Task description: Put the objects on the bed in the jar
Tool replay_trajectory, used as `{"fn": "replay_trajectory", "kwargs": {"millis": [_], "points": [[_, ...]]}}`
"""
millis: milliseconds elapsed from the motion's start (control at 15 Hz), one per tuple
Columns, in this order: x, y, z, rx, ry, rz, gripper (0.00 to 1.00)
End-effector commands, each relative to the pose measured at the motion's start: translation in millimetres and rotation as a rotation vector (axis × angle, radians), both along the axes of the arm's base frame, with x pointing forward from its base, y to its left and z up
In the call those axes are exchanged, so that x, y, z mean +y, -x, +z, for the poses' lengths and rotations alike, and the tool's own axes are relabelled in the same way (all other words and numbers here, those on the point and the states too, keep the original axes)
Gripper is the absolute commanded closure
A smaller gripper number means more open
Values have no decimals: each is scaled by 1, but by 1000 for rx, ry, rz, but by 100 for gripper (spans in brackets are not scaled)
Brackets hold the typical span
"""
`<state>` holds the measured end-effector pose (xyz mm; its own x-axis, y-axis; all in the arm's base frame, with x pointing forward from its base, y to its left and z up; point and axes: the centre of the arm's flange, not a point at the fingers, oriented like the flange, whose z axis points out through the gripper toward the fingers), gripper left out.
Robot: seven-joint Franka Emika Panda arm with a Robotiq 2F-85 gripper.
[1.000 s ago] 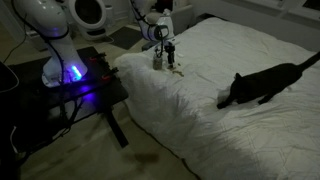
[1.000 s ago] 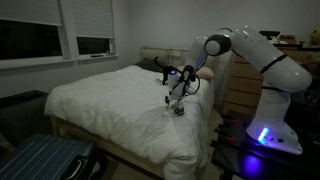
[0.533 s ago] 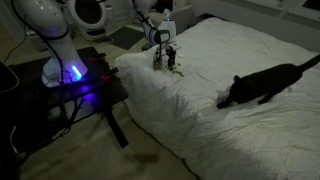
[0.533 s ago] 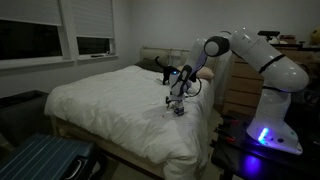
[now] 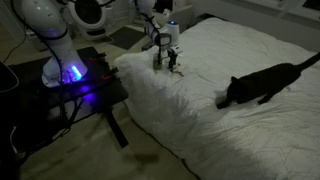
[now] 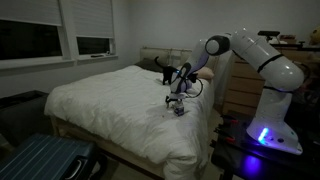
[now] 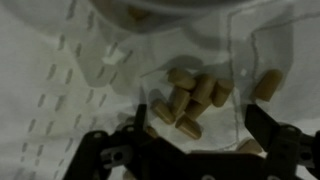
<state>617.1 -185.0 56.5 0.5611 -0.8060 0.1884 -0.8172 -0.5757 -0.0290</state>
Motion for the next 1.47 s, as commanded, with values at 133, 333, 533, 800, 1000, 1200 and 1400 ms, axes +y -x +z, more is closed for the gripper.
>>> {"fn": "replay_trajectory", "kwargs": {"millis": [133, 333, 533, 800, 1000, 1200, 1400], "points": [[0, -9, 2, -20, -92, -8, 0], [3, -8, 1, 22, -138, -41, 0], [3, -8, 0, 38, -143, -63, 0], [2, -8, 0, 42, -153, -67, 32], [2, -9, 0, 41, -154, -70, 58], [2, -10, 1, 40, -155, -71, 80], [2, -10, 3, 38, -152, -70, 99]]}}
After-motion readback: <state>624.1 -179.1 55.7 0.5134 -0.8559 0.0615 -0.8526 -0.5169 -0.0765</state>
